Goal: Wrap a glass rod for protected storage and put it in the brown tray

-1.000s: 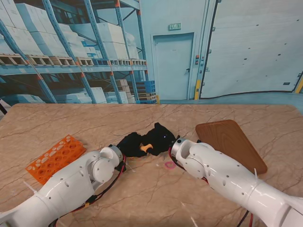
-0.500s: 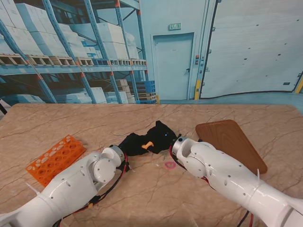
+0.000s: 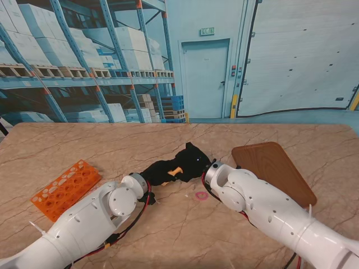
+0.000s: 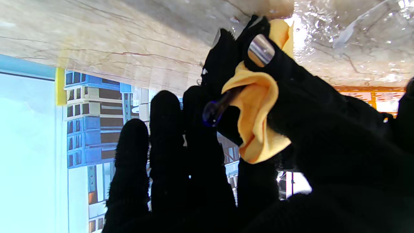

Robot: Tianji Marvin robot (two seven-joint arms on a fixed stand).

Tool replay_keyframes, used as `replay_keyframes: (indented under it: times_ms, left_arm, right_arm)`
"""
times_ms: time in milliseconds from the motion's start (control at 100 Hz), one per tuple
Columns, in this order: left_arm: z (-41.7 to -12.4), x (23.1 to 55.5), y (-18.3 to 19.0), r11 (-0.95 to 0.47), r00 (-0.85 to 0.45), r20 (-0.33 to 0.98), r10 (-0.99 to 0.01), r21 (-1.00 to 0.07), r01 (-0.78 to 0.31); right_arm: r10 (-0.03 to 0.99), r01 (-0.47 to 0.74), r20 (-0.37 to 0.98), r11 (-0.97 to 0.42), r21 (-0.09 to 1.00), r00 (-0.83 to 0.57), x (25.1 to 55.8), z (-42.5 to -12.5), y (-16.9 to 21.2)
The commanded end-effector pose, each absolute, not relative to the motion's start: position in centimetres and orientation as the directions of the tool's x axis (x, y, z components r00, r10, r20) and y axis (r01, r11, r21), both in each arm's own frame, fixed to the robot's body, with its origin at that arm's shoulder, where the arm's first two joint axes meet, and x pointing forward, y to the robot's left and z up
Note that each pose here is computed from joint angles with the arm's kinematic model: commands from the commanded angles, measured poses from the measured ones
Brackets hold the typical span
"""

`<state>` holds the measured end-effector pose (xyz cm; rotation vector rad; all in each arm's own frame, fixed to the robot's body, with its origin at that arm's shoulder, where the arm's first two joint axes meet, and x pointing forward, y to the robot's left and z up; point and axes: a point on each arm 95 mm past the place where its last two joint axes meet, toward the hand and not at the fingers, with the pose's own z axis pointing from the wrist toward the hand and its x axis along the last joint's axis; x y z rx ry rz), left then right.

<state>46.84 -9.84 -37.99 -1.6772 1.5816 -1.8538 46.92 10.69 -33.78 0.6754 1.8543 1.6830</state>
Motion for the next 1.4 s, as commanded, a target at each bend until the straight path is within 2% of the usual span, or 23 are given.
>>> replay_keyframes:
  times_ms: [0, 350, 710, 1390]
  left_arm:
    - [-37.8, 46.3, -10.9, -0.427, -0.354, 0.627, -0.694, -0.754, -0.499]
    - [-37.3, 45.9, -11.1, -0.453, -0.319, 0.673, -0.667, -0.706, -0.544]
    - [-37.1, 45.8, -11.5, -0.524, -0.273, 0.693, -0.667, -0.697, -0.489]
    - [-37.6, 45.8, -11.2, -0.476, -0.340, 0.627, -0.701, -0.767, -0.431]
  right_arm:
    - [0.683, 0.010, -0.060, 0.098, 0.995, -0.728, 46.6, -34.0, 10.8]
    - [0.695, 0.016, -0.054, 0.094, 0.995, -0.717, 46.6, -33.9, 10.6]
    - [0.697, 0.017, -0.054, 0.094, 0.995, -0.715, 46.4, -33.8, 10.4]
    - [0.720, -0.046, -0.117, 0.118, 0.992, -0.684, 45.8, -33.0, 7.7]
